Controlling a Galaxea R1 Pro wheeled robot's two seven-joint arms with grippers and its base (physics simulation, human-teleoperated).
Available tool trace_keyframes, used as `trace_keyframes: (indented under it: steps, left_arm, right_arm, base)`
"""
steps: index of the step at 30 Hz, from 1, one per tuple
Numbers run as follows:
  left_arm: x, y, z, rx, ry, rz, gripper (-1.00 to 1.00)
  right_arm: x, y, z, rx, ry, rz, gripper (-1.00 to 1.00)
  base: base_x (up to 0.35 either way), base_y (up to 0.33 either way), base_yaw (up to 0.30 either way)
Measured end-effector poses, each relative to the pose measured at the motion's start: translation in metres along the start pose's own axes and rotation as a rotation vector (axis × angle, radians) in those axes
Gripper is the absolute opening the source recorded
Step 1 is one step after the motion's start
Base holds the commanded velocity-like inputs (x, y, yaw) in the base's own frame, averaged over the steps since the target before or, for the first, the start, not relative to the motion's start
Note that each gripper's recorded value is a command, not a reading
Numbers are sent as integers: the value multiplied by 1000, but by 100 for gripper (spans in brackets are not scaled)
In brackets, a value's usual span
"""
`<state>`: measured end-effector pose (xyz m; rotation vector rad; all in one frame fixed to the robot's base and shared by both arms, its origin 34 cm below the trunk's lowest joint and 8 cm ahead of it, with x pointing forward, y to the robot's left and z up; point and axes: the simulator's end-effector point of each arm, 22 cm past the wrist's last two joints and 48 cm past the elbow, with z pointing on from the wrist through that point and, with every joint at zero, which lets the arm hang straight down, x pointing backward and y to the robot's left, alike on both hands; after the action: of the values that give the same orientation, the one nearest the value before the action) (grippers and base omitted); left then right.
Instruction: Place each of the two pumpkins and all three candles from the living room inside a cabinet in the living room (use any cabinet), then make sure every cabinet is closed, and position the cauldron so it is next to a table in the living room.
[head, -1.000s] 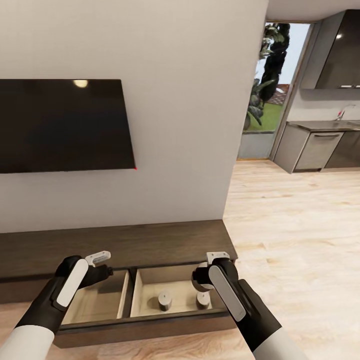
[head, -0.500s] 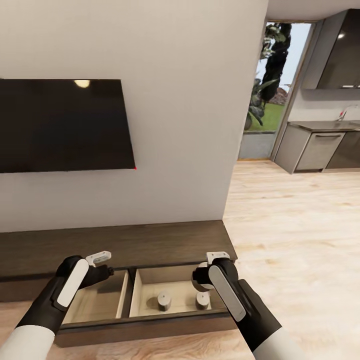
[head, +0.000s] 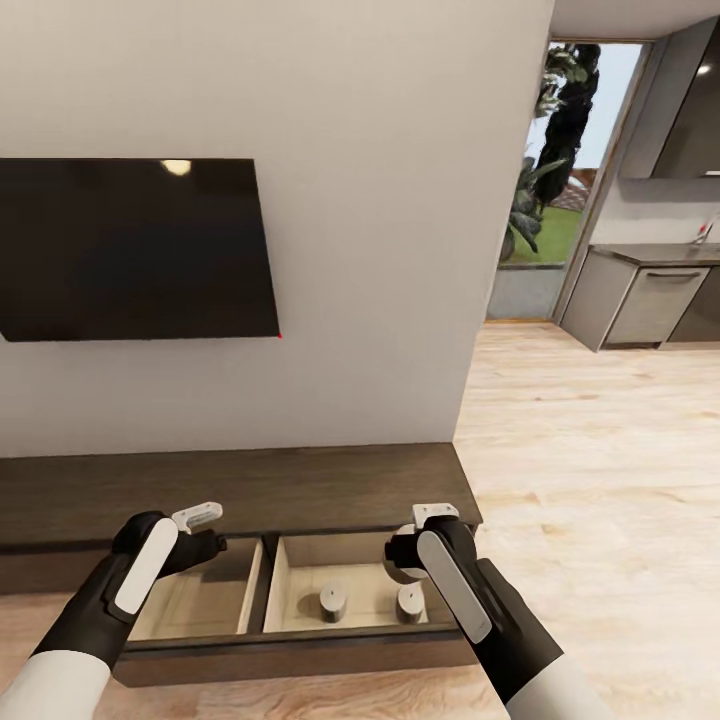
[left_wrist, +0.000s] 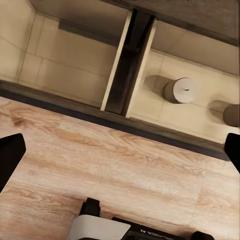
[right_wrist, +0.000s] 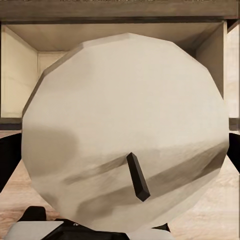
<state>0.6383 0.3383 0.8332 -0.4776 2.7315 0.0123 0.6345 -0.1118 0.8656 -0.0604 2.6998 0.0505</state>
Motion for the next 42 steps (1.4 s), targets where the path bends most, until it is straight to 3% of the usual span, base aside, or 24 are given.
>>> trace_keyframes:
  steps: [42]
  left_arm:
    - [1, 1, 1, -3, 1, 0, 100]
  right_arm:
    - [0, 0, 0, -1, 0, -3, -100]
  base:
    - [68, -72, 27]
